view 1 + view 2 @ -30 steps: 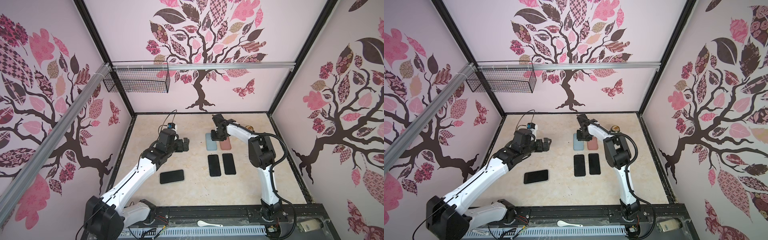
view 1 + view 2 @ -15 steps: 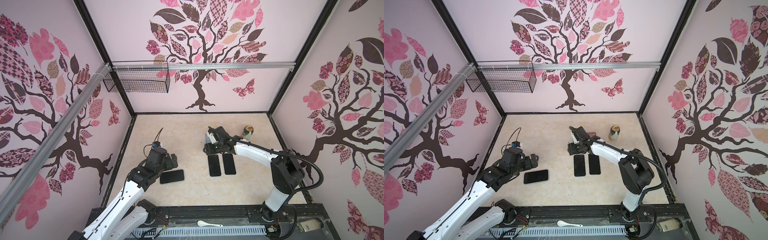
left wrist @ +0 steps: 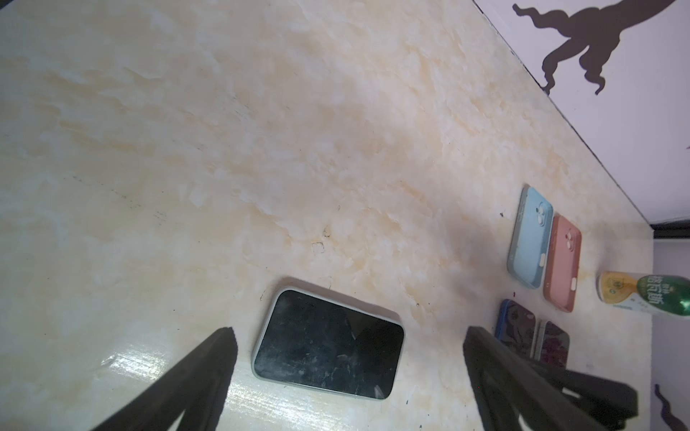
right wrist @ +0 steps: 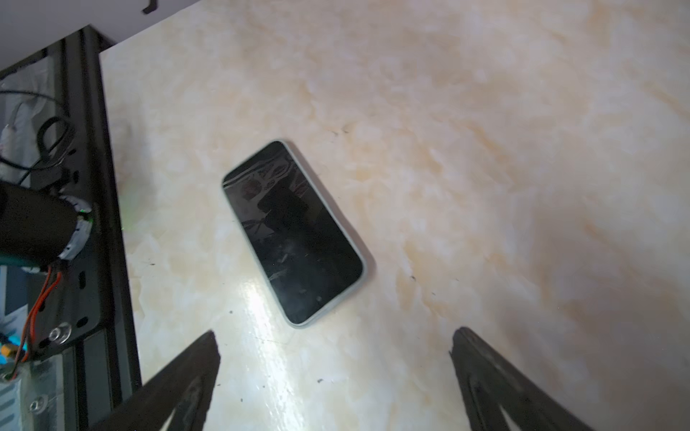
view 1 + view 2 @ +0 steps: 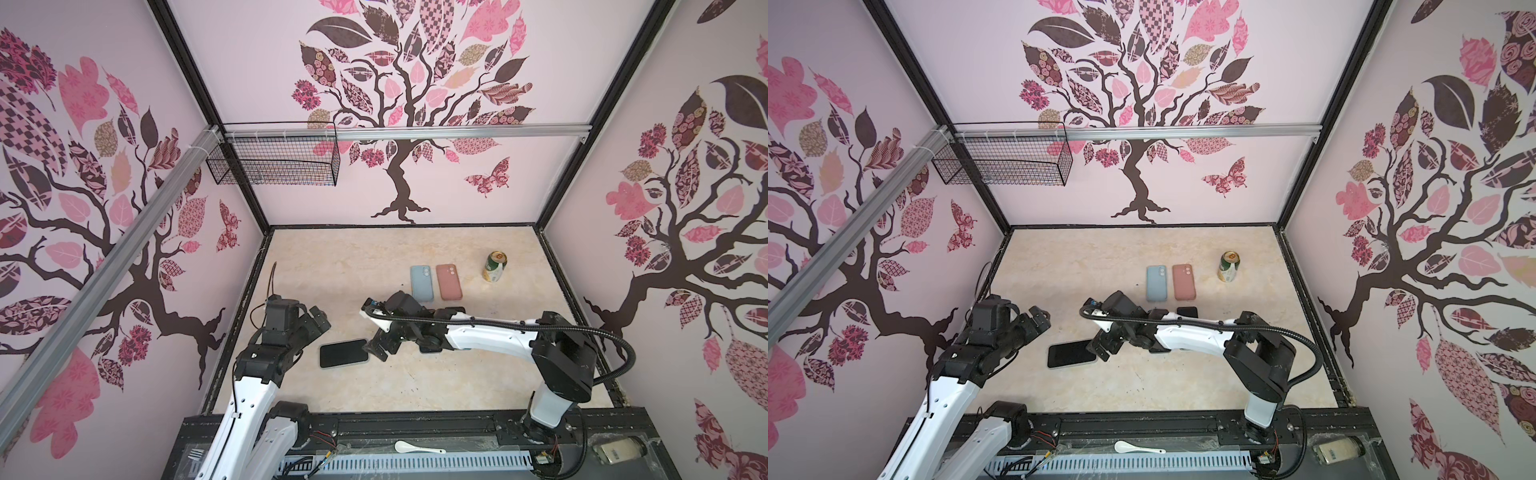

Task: Take the phone out of the phone case
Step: Pick up the phone from the bottom-left of the table.

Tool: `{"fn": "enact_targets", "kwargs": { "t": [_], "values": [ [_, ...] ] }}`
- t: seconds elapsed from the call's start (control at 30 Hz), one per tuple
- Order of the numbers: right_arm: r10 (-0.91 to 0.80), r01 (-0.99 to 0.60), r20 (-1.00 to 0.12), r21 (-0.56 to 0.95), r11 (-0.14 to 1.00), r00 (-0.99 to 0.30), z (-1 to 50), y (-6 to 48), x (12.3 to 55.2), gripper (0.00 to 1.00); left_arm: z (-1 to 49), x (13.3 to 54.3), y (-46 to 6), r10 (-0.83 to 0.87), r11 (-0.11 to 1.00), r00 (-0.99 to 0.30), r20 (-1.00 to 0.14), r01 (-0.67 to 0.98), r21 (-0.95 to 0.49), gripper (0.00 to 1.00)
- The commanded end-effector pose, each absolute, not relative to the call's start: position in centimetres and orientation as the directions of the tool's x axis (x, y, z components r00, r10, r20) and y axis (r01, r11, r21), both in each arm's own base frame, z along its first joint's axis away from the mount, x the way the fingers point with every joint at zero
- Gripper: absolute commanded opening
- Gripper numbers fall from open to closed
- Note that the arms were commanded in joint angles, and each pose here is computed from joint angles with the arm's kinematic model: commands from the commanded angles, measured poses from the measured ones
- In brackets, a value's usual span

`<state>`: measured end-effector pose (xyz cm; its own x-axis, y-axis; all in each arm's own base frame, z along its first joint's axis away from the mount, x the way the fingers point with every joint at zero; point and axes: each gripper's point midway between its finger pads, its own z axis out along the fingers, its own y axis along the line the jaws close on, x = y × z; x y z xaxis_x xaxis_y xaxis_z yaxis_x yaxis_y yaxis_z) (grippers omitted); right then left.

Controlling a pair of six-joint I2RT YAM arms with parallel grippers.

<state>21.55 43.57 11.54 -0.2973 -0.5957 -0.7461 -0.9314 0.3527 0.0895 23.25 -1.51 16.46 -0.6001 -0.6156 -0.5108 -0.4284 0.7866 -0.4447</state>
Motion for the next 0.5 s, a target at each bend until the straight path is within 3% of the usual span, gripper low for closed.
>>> {"fn": "enact_targets", "kwargs": {
  "t": [0.0, 0.2, 0.47],
  "values": [
    [-0.662, -0.98, -0.741, -0.023, 0.195, -0.114, 10.2, 45.6, 20.2, 1.0, 16.2, 23.3, -1.9, -0.659, 0.739, -0.612, -0.438, -0.419, -0.527, 0.98],
    [-0.715, -0.994, -0.699, -0.075, 0.076, -0.002, 8.0, 46.7, 19.6, 1.0, 16.4, 23.8, -0.8, -0.692, 0.709, -0.586, -0.42, -0.444, -0.549, 0.97],
    [-0.763, -0.992, -0.641, -0.125, -0.001, 0.082, 5.8, 47.5, 20.2, 0.99, 16.5, 23.8, -0.1, -0.693, 0.715, -0.576, -0.434, -0.47, -0.517, 0.97]
  ]
}}
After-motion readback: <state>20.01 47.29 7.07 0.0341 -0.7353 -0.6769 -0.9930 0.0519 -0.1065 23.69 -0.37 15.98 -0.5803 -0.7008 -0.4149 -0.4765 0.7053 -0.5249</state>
